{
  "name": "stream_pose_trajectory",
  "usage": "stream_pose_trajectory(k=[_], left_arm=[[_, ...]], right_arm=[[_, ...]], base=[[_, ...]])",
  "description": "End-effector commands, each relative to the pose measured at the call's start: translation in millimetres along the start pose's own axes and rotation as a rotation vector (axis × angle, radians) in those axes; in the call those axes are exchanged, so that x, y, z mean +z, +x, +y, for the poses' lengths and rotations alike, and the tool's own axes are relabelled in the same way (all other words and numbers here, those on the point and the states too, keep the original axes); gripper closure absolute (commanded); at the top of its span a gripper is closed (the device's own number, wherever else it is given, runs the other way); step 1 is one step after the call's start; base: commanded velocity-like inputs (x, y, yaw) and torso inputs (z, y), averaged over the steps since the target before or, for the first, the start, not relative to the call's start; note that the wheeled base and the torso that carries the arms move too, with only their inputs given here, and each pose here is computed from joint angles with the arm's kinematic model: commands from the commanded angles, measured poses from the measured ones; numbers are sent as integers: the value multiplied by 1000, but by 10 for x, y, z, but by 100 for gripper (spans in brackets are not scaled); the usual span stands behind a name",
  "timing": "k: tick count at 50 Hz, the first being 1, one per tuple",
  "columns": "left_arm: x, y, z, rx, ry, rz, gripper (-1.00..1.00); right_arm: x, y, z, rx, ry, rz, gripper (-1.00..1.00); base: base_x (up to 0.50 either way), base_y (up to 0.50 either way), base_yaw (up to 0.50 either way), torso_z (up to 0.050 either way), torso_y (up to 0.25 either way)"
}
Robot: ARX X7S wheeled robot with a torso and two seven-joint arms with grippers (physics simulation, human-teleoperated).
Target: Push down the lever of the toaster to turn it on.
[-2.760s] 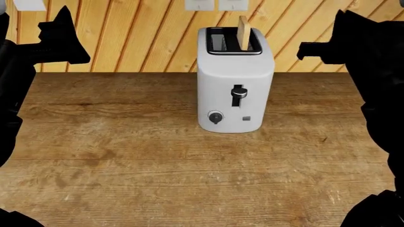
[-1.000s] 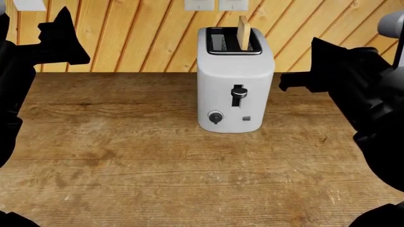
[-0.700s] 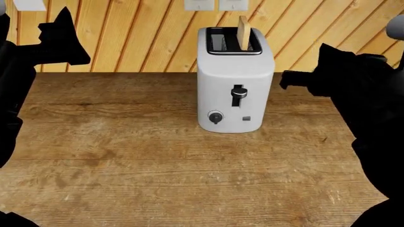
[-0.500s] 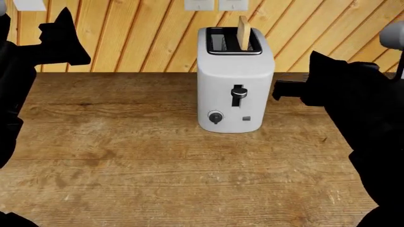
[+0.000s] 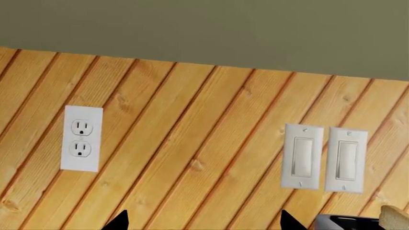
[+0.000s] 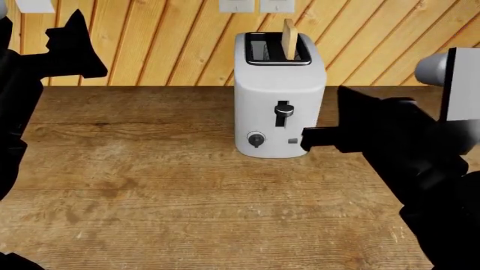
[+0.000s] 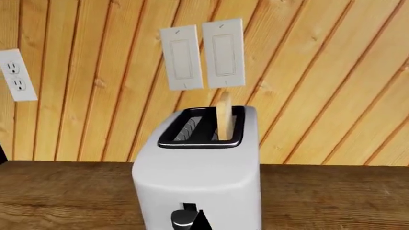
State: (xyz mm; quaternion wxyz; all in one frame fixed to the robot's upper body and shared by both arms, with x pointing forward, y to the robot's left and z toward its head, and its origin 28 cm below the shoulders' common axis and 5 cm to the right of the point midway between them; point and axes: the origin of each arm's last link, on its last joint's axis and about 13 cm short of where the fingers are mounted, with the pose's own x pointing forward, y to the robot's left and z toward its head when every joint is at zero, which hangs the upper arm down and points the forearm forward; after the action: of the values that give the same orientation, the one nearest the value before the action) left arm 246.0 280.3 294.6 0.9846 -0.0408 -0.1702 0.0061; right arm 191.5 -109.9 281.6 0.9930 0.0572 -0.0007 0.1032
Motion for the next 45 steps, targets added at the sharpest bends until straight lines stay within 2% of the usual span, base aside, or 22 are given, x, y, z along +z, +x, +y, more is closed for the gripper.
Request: stream_pose_trajectory(k=[1, 18, 24, 45], left_arm=[[1, -5, 1, 0, 0, 1, -100], [-3, -4, -9, -2, 1, 1, -100], [-7, -1, -5, -2, 0, 2, -100], [-6, -3, -1, -1, -2, 4, -100]], right_arm=[[-31, -18, 23, 24, -1, 3, 100], [-121, 154, 58, -13, -16, 31, 100], [-197, 244, 122, 31, -29, 79, 100], [-250, 359, 170, 45, -36, 105, 100]], base=[[0, 0, 0, 0, 0], [0, 0, 0, 0, 0], [0, 0, 0, 0, 0], [0, 0, 0, 0, 0]])
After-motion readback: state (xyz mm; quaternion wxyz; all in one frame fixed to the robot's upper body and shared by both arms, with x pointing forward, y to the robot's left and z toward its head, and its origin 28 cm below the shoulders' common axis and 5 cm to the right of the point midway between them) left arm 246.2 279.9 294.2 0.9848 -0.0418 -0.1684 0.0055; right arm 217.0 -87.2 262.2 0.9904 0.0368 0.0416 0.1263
